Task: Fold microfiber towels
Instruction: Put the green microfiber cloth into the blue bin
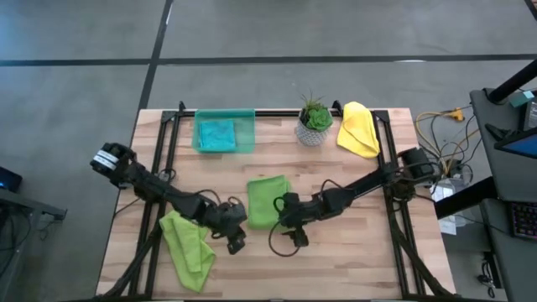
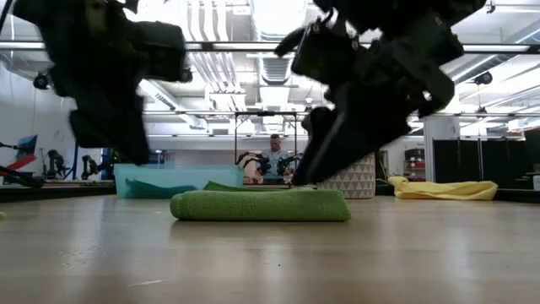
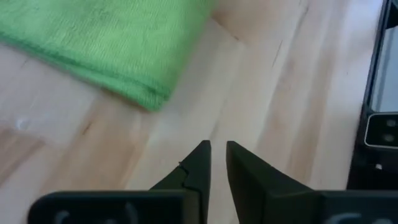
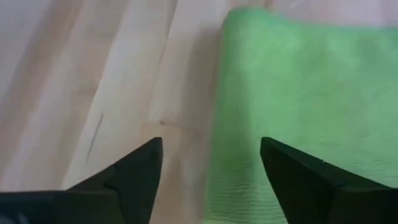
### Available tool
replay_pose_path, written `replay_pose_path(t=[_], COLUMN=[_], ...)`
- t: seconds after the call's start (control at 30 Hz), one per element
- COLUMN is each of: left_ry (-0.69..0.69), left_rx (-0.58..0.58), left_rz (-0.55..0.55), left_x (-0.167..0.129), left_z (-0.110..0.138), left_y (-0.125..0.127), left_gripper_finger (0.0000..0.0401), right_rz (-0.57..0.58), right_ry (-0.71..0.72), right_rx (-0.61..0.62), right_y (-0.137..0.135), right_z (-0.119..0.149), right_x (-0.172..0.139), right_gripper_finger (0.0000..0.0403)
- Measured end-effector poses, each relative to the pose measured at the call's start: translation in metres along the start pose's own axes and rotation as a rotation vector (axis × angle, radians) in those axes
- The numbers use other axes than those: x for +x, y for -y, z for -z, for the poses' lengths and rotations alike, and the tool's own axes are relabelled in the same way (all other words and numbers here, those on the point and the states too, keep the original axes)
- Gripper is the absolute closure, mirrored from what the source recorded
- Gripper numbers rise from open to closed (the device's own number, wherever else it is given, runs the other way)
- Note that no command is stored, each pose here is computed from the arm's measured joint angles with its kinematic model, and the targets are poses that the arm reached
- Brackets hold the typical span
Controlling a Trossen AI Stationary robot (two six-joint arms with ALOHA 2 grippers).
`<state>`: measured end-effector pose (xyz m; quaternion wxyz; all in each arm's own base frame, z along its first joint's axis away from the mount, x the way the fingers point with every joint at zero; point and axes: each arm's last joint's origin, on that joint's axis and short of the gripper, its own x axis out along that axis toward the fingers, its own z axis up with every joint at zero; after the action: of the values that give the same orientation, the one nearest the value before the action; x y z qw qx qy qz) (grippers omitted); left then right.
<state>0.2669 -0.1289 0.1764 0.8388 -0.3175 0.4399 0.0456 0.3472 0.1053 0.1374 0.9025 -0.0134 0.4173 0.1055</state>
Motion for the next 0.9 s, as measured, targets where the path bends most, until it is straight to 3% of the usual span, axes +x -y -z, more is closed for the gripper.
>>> replay_pose_path(t=[0.13,0.27,0.43,0.63,0.77,0.9], left_ry=[0.02,0.042,0.049,0.086,0.185,0.253], left_rx=[-0.032,-0.058,-0.05,-0.047,-0.004,0.137], left_rz=[0.003,0.014,0.032,0.056,0.079,0.108], left_x=[-0.006,-0.012,-0.018,-0.028,-0.045,-0.057], left_z=[0.014,0.025,0.032,0.035,0.03,0.023], left_y=[0.007,0.013,0.02,0.025,0.029,0.033], left_gripper_finger=[0.038,0.0388,0.0389,0.0389,0.0389,0.0389], right_rz=[0.056,0.11,0.189,0.203,0.211,0.165], right_ry=[-0.094,-0.208,-0.291,-0.281,-0.289,-0.23], right_rx=[-0.009,0.026,0.056,0.069,0.077,0.101], right_y=[-0.004,-0.004,-0.009,-0.012,-0.012,-0.013], right_z=[0.01,0.012,0.007,-0.005,-0.02,-0.049], right_x=[0.016,0.03,0.039,0.031,0.016,-0.008], right_gripper_finger=[0.0127,0.0149,0.0221,0.0372,0.0389,0.0391])
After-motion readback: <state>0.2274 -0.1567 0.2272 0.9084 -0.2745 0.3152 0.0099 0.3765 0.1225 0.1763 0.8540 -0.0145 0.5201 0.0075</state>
